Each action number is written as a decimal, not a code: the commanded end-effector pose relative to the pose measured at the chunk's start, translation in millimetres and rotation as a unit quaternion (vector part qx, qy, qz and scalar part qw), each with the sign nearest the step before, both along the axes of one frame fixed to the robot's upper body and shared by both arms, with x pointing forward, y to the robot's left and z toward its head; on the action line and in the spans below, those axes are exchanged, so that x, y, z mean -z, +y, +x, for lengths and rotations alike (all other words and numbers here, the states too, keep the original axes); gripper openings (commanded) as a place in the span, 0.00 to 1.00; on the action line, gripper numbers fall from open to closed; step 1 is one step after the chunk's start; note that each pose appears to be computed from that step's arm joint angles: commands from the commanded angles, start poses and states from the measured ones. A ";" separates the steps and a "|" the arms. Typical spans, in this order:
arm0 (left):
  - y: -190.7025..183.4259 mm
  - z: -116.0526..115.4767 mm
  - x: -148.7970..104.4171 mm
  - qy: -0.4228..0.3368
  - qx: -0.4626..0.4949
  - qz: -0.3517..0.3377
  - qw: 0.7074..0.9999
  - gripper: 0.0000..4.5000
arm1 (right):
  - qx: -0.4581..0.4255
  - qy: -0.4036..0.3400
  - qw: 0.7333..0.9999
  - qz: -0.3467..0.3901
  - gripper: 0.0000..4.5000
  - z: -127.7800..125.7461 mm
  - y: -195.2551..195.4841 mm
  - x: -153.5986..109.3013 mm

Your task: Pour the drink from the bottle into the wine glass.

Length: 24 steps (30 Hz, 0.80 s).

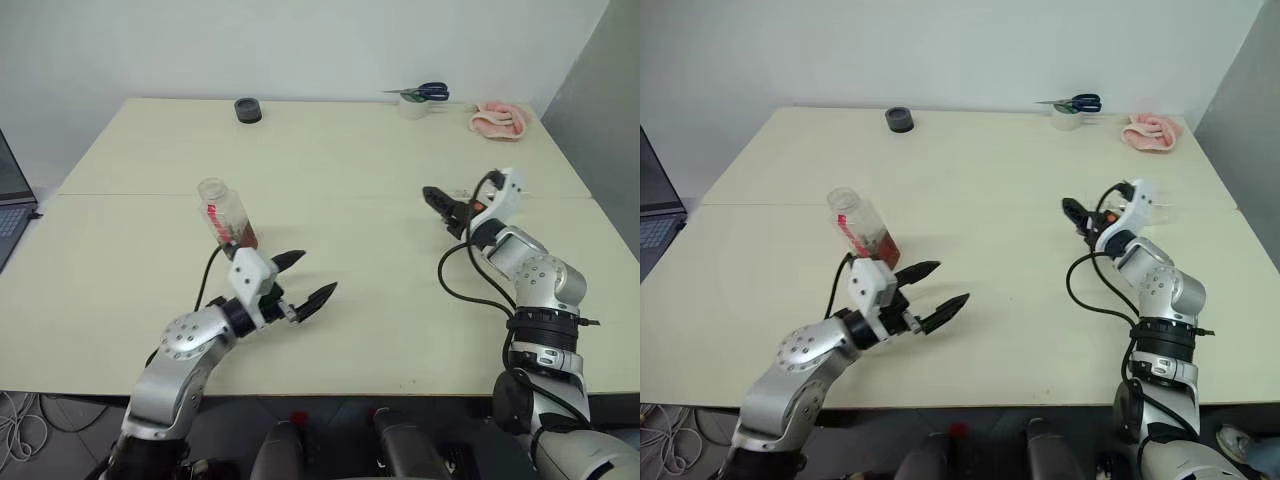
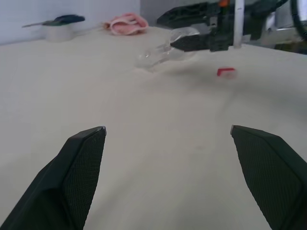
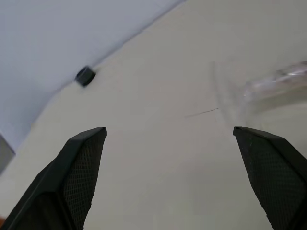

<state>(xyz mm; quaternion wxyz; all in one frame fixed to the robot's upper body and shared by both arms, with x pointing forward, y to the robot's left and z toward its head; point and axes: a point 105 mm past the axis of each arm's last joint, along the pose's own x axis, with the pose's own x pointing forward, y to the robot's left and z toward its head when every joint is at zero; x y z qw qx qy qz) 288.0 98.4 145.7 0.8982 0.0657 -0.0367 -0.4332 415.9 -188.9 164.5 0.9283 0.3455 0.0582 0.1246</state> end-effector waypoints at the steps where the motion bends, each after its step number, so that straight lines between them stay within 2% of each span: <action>1: -5.2 1.9 -5.9 -0.013 0.014 0.004 1.000 0.99 | 0.027 -0.006 0.997 0.076 1.00 3.8 -8.6 -10.4; 6: -10.1 3.4 -12.3 -0.032 0.030 0.019 0.999 0.99 | 0.085 0.027 0.971 0.220 1.00 21.2 -27.2 1.4; 8: -10.1 3.9 -14.3 -0.037 0.030 0.023 0.999 0.99 | 0.093 0.029 0.962 0.256 1.00 28.2 -30.0 1.6; 15: -8.5 4.8 -16.1 -0.038 0.022 0.022 0.999 0.99 | 0.114 0.039 0.955 0.271 1.00 44.2 -30.0 6.5; 24: -5.2 5.1 -16.3 -0.035 0.006 0.024 0.999 0.99 | 0.142 0.042 0.935 0.323 1.00 51.5 -35.0 13.8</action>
